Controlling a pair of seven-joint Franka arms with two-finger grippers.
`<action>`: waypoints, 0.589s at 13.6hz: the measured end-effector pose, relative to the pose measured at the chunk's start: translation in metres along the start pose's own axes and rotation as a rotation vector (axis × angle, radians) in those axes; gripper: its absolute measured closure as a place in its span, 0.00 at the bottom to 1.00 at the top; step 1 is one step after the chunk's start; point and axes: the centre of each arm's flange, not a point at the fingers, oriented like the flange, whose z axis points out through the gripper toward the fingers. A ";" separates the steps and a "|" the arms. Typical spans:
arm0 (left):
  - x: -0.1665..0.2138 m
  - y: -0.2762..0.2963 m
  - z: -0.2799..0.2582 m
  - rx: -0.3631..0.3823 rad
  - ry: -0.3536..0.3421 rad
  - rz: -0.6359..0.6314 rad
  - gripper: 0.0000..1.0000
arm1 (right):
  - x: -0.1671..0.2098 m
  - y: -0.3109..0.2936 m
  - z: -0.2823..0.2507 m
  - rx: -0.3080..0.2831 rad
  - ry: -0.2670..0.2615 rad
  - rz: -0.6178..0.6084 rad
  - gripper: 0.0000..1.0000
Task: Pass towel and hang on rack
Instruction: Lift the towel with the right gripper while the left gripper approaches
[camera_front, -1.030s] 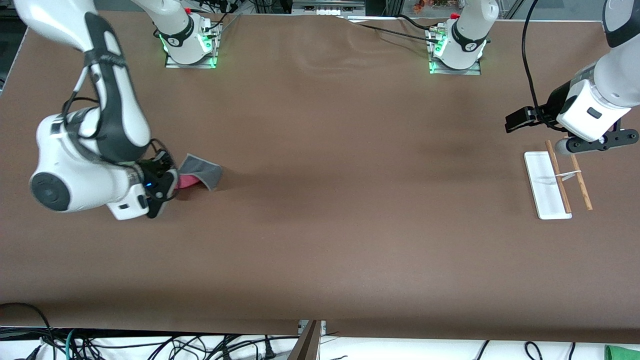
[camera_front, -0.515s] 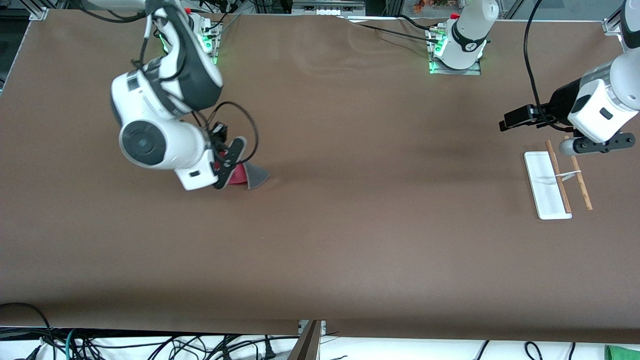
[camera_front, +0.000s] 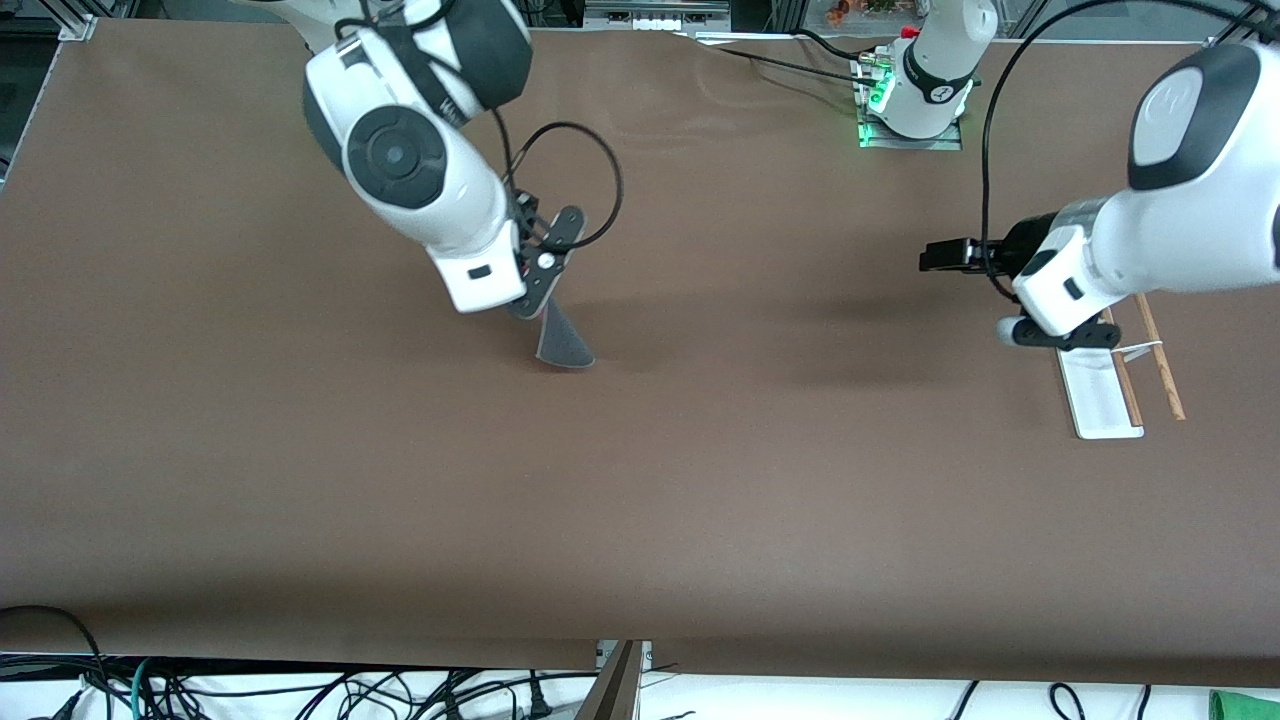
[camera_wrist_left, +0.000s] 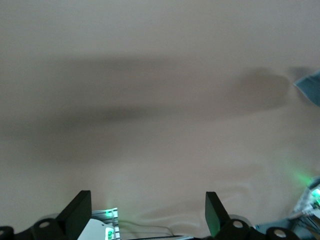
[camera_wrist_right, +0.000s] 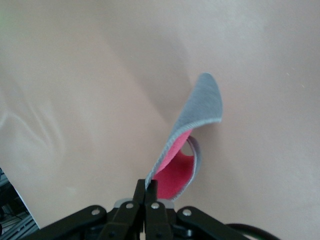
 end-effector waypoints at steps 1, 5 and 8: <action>0.005 0.007 0.007 -0.058 -0.025 0.020 0.00 | 0.006 -0.012 -0.002 0.003 0.007 0.000 0.98; 0.035 0.020 0.050 -0.284 -0.111 0.271 0.00 | 0.022 -0.055 -0.030 -0.006 0.074 -0.052 0.98; 0.059 0.022 0.091 -0.413 -0.148 0.452 0.00 | 0.034 -0.096 -0.056 -0.010 0.153 -0.080 0.98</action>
